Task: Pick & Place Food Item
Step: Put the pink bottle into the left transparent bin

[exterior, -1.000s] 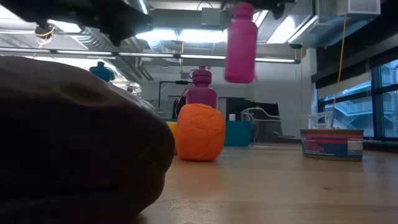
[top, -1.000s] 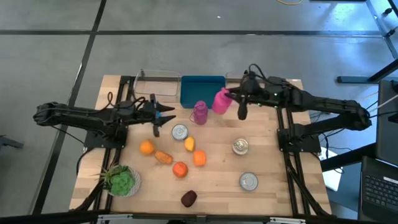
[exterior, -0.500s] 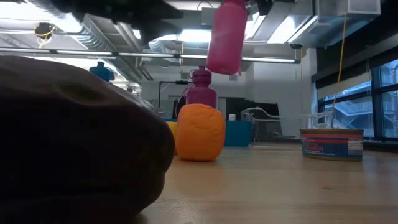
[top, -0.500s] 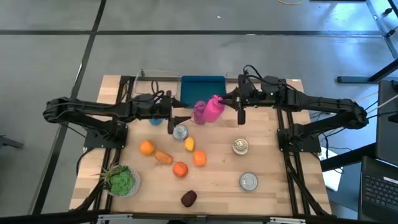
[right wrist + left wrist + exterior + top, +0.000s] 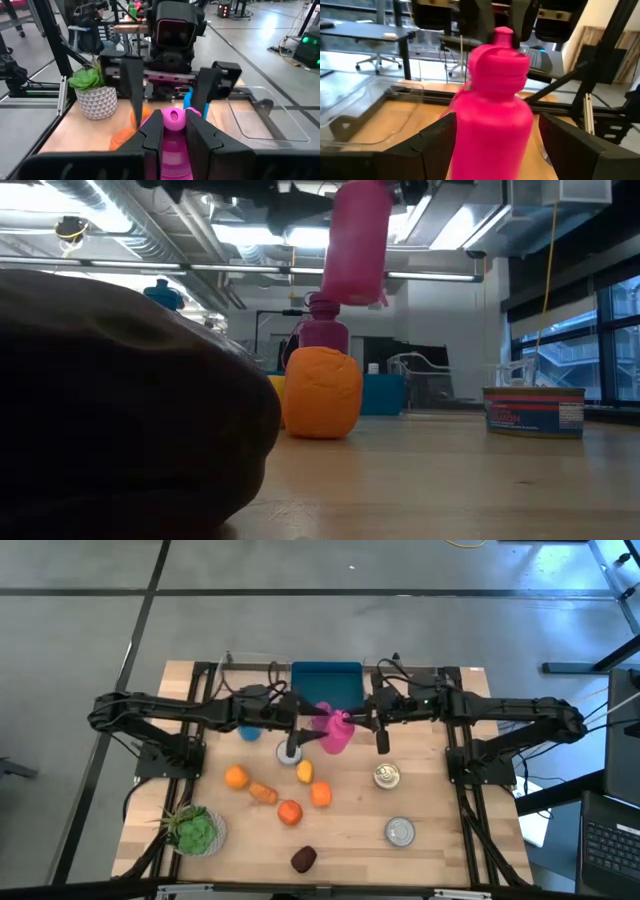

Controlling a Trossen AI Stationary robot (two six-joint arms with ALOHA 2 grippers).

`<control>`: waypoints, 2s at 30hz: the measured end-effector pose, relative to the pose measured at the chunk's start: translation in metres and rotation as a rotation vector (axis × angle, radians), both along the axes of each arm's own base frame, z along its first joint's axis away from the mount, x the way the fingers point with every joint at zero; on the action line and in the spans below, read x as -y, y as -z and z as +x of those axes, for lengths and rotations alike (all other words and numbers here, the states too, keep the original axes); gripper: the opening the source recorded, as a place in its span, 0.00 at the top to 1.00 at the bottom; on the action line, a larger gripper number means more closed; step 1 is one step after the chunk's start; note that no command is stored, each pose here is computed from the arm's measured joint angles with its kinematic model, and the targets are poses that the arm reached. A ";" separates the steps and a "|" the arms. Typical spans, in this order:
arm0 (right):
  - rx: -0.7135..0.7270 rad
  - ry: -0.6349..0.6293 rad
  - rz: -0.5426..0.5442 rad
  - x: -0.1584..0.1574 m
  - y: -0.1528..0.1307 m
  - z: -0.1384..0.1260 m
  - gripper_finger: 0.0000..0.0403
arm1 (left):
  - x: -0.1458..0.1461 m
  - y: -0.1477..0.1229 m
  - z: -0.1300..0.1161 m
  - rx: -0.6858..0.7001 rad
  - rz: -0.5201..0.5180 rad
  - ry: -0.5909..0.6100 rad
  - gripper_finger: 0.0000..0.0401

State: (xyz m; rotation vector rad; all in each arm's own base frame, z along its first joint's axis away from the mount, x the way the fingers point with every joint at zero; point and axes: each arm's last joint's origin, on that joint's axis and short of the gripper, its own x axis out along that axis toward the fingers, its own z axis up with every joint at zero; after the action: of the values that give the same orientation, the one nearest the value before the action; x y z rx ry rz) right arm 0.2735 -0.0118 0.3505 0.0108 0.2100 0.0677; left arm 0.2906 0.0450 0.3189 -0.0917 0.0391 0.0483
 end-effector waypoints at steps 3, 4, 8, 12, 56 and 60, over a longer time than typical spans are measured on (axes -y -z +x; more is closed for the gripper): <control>-0.011 -0.002 0.000 0.000 0.004 0.004 0.87 | 0.001 0.001 0.011 -0.008 0.002 0.014 0.31; -0.014 -0.003 0.001 0.000 0.004 0.005 0.87 | 0.002 0.001 0.013 -0.010 0.008 0.023 0.31; -0.022 -0.008 0.002 -0.001 0.007 0.008 0.87 | 0.005 -0.001 0.021 -0.010 0.039 0.035 0.31; -0.019 -0.014 0.003 -0.001 0.007 0.009 0.87 | 0.006 -0.007 0.024 0.007 0.054 0.040 0.31; 0.024 -0.059 0.003 -0.002 0.006 0.013 0.87 | 0.003 -0.012 0.024 0.039 0.047 -0.007 0.55; 0.025 -0.059 0.002 -0.002 0.006 0.013 0.82 | 0.003 -0.012 0.024 0.039 0.060 -0.008 0.59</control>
State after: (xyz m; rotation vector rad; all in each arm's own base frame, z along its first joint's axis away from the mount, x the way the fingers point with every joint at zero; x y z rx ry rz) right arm 0.2869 -0.0094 0.3446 0.0062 0.1855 0.1265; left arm 0.3149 0.0423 0.3306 -0.0329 -0.0014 0.0558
